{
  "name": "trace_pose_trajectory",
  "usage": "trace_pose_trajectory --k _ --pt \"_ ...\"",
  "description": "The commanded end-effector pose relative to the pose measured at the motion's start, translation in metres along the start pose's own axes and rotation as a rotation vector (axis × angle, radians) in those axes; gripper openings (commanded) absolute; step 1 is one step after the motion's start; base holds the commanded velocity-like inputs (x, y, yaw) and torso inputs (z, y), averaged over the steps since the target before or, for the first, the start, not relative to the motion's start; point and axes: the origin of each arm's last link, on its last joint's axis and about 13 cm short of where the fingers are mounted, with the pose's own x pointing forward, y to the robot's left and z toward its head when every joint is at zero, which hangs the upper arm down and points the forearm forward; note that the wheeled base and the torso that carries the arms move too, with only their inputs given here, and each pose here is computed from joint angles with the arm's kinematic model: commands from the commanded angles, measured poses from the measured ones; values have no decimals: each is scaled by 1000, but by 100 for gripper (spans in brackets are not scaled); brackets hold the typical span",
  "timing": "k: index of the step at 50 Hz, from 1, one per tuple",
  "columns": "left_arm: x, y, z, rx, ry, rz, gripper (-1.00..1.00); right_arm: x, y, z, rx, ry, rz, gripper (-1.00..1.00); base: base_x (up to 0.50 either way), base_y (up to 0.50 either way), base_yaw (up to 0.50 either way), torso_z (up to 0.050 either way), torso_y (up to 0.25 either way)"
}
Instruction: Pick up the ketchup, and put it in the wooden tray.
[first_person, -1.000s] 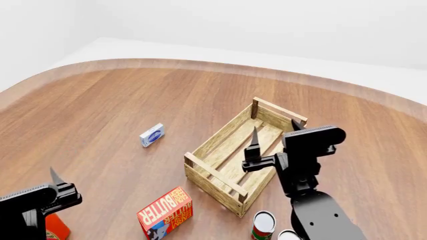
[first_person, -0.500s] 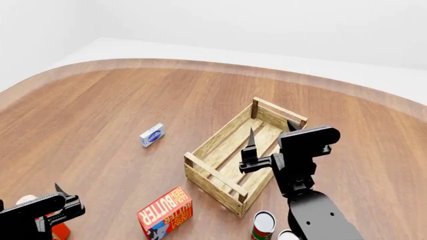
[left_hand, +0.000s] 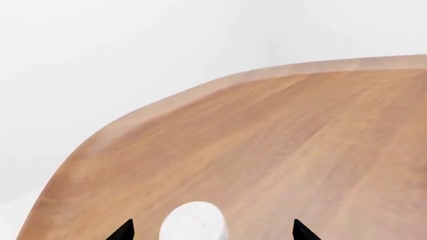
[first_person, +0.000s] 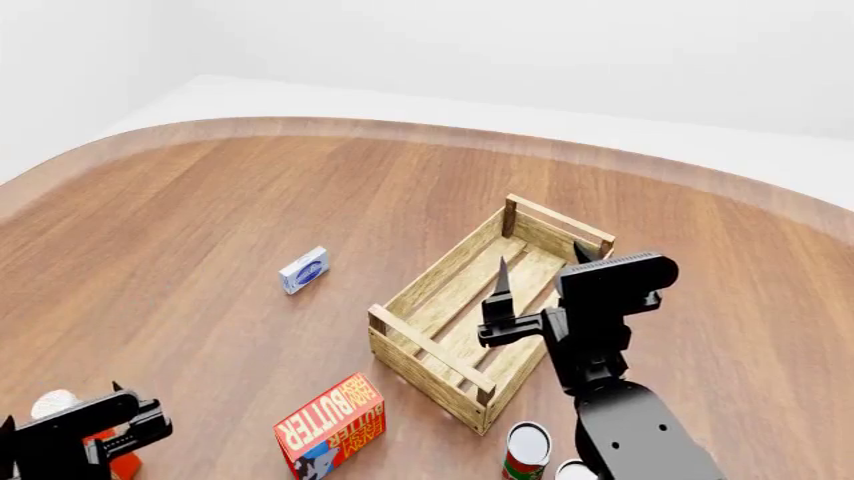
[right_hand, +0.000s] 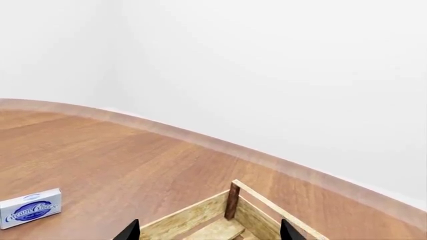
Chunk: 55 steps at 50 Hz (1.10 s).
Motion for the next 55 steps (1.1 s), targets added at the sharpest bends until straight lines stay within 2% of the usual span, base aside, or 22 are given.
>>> trace_pose_trajectory --k 1,36,37,55 --pt "6 -2 -8 9 25 26 100 0 -1 -1 0 3 -2 100 0 0 0 0 0" --pt "44 -14 -42 49 133 91 100 1 -3 -1 1 8 -20 100 0 0 0 0 0" --pt "45 -14 -43 49 134 93 -100 1 -3 -1 2 8 -20 100 0 0 0 0 0" --pt "57 -17 -38 33 73 99 -100 1 -4 -3 10 11 -27 100 0 0 0 0 0"
